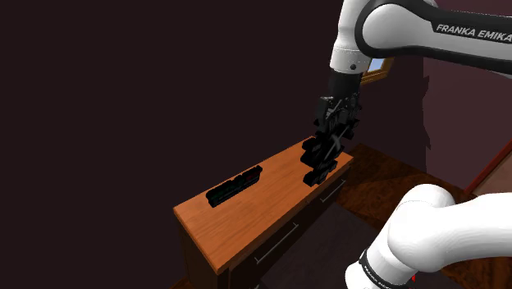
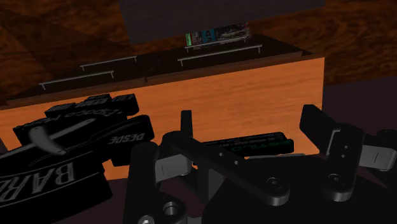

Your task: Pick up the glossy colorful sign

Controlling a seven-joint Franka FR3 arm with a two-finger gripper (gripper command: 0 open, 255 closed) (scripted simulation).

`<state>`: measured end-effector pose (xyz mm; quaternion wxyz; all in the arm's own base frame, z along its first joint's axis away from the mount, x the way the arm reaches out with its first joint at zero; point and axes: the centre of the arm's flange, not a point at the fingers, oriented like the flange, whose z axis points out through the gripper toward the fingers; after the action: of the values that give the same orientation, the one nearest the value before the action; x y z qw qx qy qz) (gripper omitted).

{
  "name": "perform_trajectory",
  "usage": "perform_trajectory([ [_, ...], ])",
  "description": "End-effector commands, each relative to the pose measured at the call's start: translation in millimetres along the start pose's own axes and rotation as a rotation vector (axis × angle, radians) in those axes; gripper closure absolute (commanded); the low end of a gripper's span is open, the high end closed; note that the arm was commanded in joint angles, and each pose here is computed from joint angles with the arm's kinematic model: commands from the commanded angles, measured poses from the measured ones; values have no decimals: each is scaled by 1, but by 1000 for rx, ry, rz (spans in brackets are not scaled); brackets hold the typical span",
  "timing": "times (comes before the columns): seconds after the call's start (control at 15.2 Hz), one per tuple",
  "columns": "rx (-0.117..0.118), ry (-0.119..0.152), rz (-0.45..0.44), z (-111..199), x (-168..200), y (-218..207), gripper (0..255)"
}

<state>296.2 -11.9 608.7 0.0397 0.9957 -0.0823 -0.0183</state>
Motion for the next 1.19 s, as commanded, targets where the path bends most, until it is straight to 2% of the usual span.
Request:
perform_trajectory([
  [0.0,0,0,0,0,0,0,0],
  [0.53,2,23,251,77,41,-57,0],
  [1.12,3,48,534,162,104,-108,0],
])
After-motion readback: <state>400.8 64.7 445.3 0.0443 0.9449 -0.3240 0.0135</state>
